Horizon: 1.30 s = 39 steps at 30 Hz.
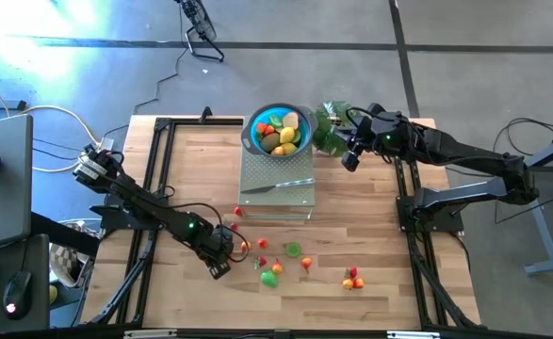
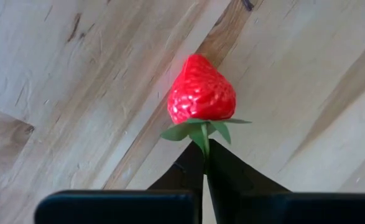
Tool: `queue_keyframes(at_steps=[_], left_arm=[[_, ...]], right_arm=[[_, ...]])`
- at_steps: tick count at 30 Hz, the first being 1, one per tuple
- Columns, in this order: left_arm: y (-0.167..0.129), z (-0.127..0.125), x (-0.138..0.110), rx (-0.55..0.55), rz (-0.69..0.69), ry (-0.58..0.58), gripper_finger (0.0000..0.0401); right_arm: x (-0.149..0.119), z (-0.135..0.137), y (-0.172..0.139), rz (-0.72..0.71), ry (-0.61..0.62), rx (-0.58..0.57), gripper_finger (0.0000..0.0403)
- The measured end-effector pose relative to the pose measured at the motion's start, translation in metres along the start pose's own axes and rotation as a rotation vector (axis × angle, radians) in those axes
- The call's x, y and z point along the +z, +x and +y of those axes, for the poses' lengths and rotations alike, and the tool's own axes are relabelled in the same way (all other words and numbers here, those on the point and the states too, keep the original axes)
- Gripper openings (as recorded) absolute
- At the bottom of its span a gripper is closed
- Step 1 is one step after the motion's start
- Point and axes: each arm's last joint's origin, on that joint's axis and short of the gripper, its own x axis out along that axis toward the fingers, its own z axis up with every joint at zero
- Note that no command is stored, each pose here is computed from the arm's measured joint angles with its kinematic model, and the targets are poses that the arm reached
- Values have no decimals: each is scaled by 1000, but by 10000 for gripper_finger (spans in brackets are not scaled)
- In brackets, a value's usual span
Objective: Pick & Place Fruit
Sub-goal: Put the red strawberry in the blue bowl on the shelf
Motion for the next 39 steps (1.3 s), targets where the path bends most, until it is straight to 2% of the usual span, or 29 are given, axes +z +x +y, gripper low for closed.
queue_keyframes(at_steps=[28,33,39], left_arm=[[0,-1,-1,-20,38,3,1],[0,-4,0,-59,33,28,1],[-2,-6,-2,-113,115,52,1]], right_arm=[[0,0,0,0,-1,0,52],[0,0,0,0,-4,0,52],[0,0,0,0,-26,0,52]])
